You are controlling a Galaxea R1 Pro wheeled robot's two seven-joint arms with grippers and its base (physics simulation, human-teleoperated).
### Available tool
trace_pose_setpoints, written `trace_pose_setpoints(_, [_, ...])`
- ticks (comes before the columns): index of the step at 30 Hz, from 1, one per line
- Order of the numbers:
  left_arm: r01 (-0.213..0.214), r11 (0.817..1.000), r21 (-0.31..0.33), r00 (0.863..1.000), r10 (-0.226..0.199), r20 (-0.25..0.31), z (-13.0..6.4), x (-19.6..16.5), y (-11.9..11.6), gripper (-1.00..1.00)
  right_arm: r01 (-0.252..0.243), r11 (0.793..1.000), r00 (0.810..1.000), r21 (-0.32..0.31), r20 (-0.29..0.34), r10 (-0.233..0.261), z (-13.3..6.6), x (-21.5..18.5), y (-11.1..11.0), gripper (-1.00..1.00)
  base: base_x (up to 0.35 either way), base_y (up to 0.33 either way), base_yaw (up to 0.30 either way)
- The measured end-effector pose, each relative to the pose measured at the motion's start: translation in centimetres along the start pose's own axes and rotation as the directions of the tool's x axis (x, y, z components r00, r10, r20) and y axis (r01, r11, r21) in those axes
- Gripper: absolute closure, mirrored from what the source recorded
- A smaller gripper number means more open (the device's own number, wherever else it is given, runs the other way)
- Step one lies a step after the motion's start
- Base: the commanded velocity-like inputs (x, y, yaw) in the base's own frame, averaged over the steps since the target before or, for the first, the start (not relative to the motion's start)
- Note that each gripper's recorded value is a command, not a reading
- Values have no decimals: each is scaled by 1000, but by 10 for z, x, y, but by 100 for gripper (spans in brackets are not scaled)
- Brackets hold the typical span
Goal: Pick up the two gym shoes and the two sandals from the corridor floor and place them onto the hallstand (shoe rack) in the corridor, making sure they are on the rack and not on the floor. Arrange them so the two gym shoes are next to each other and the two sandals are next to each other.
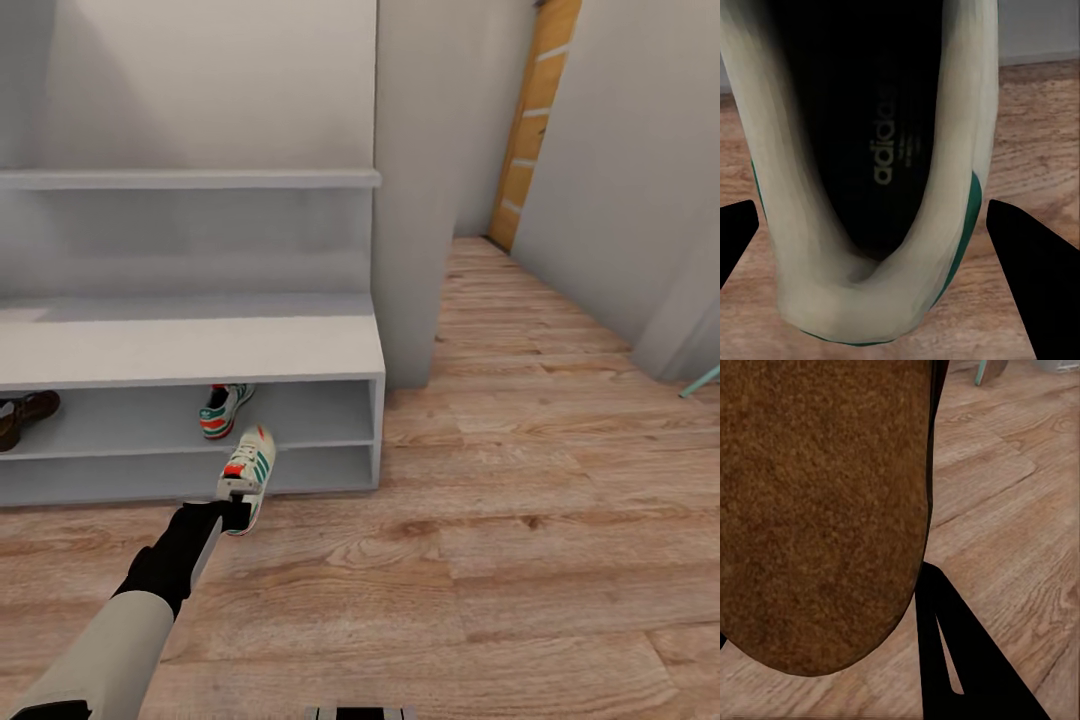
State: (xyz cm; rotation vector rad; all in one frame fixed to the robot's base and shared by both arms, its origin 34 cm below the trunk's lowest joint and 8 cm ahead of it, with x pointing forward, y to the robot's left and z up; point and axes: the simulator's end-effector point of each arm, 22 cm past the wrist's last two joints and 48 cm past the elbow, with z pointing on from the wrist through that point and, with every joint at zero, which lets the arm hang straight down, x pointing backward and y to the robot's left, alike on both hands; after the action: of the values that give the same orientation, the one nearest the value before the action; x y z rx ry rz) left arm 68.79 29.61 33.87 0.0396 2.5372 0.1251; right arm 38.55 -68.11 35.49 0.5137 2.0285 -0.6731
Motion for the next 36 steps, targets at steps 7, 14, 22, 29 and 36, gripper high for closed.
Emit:
trace_pose_setpoints(7, [-8,1000,-4,1000,7,-1,2,2,1,100,3,1000,1000,-2,-5,-3,0,3,2,100,0,0,0])
trace_pose_setpoints(14, [-7,1000,-7,1000,7,1,2,3,2,100,0,1000,1000,-1,-29,0,-4,16,5,100,0,0,0])
trace_pose_setpoints(22, [-7,1000,-8,1000,7,1,2,3,3,100,-11,1000,998,-2,-55,11,-8,30,10,100,0,0,0])
trace_pose_setpoints(29, [-6,1000,-7,1000,6,9,-1,-1,3,100,-17,1000,999,-3,-51,17,-9,28,10,100,0,0,0])
trace_pose_setpoints(36, [-5,1000,-8,1000,5,19,-5,-6,4,100,-24,1000,999,-5,-43,24,-9,25,11,100,0,0,0])
